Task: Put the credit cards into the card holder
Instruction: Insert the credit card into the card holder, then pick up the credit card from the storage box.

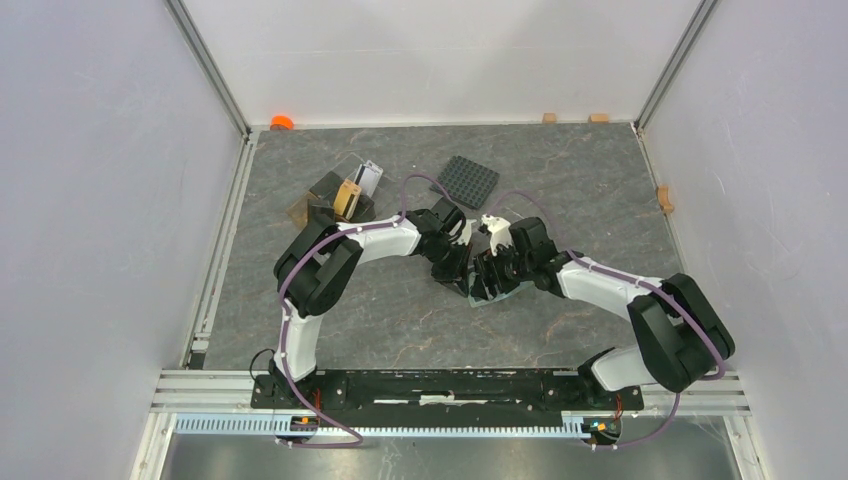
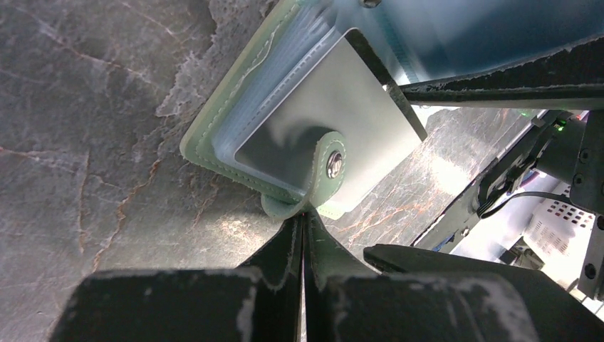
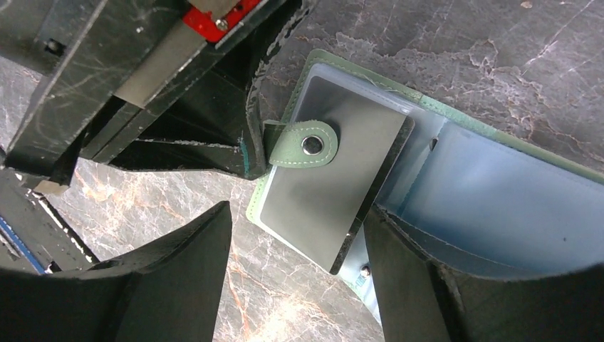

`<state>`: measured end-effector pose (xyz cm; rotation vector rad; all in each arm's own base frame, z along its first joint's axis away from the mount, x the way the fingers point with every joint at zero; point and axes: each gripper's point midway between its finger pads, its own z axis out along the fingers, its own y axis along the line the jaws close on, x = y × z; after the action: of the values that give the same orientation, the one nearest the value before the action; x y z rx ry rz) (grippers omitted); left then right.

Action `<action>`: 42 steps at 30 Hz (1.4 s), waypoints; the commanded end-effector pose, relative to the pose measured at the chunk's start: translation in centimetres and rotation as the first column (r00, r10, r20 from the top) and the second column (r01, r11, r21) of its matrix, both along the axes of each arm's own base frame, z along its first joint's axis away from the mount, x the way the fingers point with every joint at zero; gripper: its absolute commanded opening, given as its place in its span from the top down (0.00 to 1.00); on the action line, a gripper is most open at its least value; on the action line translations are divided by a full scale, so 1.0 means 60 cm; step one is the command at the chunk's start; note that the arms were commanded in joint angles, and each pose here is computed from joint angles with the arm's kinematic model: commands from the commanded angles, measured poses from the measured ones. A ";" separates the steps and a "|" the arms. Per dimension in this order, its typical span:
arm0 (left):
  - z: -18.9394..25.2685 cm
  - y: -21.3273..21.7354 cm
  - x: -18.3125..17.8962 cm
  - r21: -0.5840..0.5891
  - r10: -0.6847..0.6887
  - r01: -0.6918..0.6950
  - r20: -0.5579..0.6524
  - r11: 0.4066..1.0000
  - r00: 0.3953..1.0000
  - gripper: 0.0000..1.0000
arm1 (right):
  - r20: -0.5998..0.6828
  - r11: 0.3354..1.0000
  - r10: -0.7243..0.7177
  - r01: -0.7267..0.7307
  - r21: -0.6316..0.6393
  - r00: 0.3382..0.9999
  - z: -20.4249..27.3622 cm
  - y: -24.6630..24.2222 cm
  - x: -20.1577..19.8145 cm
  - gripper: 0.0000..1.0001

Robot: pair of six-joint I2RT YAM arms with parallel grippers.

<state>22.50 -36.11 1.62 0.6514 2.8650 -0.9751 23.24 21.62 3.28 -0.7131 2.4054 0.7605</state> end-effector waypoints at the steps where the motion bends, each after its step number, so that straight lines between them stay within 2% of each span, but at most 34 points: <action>1: 0.012 -0.014 0.018 -0.025 0.019 -0.018 0.040 1.000 0.999 0.98 | 0.025 0.999 0.013 -0.014 0.036 1.000 0.012 0.028 0.002 0.27; 7: 0.050 -0.003 0.043 -0.055 0.051 -0.047 0.070 0.997 0.996 0.97 | 0.069 0.999 -0.006 0.004 0.039 0.998 0.034 0.034 0.003 0.25; 12: 0.115 0.035 0.093 -0.064 0.104 -0.093 0.209 0.994 0.972 0.78 | 0.161 0.997 -0.075 0.074 0.011 0.984 0.085 0.012 0.023 0.21; 15: 0.159 0.074 0.126 -0.072 0.159 -0.144 0.298 0.987 0.941 0.63 | 0.223 0.991 -0.128 0.132 -0.002 0.966 0.119 -0.008 0.033 0.16; 22: 0.252 0.188 0.205 -0.104 0.335 -0.327 0.482 0.939 0.810 0.29 | 0.321 0.970 -0.231 0.242 0.007 0.919 0.183 -0.046 0.041 0.10; 25: 0.270 0.258 0.239 -0.086 0.424 -0.451 0.533 0.888 0.733 0.19 | 0.338 0.965 -0.253 0.261 0.022 0.906 0.196 -0.054 0.039 0.09; 27: 0.272 0.314 0.263 -0.053 0.476 -0.546 0.565 0.836 0.674 0.15 | 0.345 0.963 -0.261 0.267 0.032 0.902 0.198 -0.056 0.038 0.09; 33: 0.245 0.475 0.307 0.084 0.567 -0.775 0.633 0.626 0.527 0.09 | 0.337 0.968 -0.248 0.242 0.059 0.908 0.192 -0.048 0.031 0.08; 37: 0.217 0.542 0.315 0.129 0.609 -0.835 0.627 0.535 0.486 0.07 | 0.318 0.973 -0.231 0.217 0.081 0.919 0.183 -0.038 0.025 0.08; 42: 0.181 0.566 0.317 0.193 0.598 -0.841 0.625 0.505 0.502 0.06 | 0.310 0.976 -0.217 0.198 0.092 0.926 0.180 -0.032 0.021 0.08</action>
<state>41.54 -3.40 13.79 -0.3855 2.4041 -0.0294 24.21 18.80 12.94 -0.5042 2.1663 0.5219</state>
